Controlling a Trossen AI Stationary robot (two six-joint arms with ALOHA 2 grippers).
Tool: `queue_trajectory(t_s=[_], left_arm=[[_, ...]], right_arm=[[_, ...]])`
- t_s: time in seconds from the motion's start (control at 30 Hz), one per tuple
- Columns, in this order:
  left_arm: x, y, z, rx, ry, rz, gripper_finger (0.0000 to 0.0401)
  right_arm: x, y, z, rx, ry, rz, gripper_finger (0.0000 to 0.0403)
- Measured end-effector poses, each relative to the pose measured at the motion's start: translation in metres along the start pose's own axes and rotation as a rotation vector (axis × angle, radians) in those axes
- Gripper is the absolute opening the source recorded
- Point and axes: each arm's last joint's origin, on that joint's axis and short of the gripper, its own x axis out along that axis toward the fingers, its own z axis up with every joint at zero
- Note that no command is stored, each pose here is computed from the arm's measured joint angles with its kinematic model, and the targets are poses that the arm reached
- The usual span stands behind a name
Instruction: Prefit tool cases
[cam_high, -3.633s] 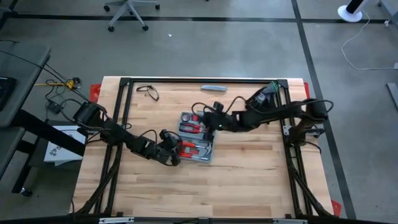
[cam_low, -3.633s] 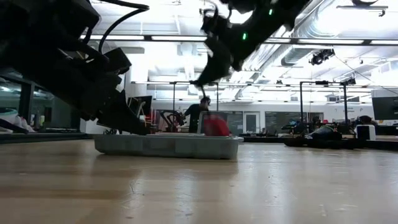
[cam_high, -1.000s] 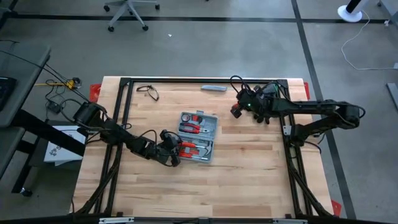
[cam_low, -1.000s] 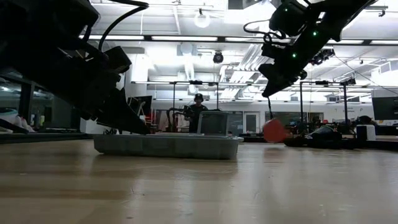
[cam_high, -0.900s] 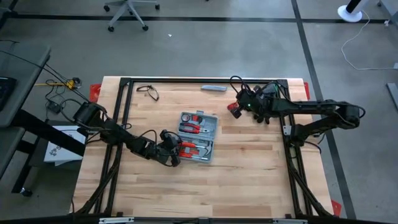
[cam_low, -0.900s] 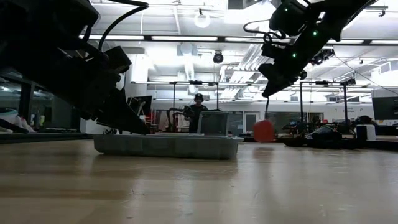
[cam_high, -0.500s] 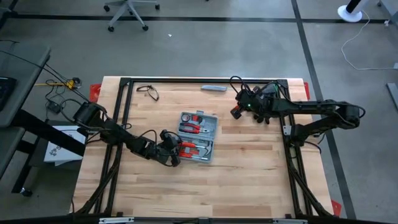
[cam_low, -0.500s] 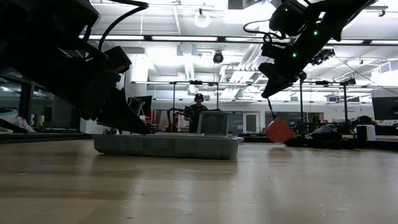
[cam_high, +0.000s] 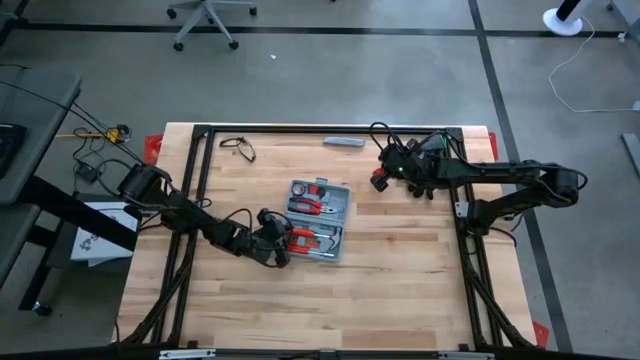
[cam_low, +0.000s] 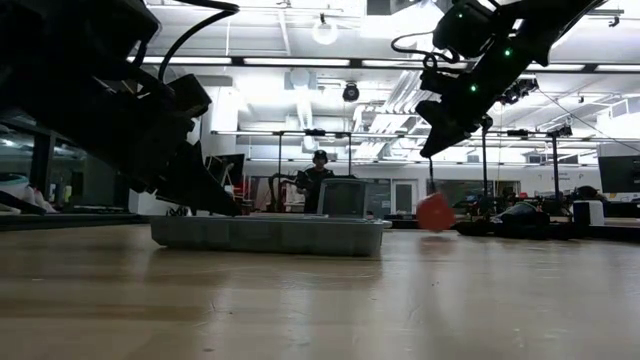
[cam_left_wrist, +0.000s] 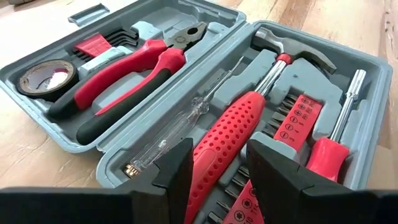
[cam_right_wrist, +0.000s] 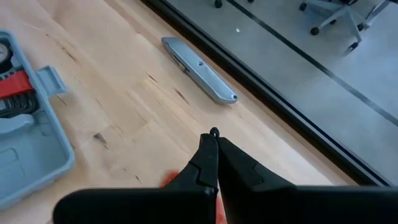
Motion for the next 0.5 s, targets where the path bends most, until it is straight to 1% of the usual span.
queue_trajectory(t_s=[0.3, 0.5], left_arm=[[0.0, -0.0001, -0.0001, 0.0, 0.002, -0.003, 0.0142], [0.0, -0.0001, -0.0001, 0.0, 0.002, -0.003, 0.0142]], right_arm=[[0.0, 0.0001, 0.0001, 0.006, 0.0, 0.002, 0.0], [-0.0001, -0.0011, 0.0005, 0.01, -0.008, -0.039, 0.0]])
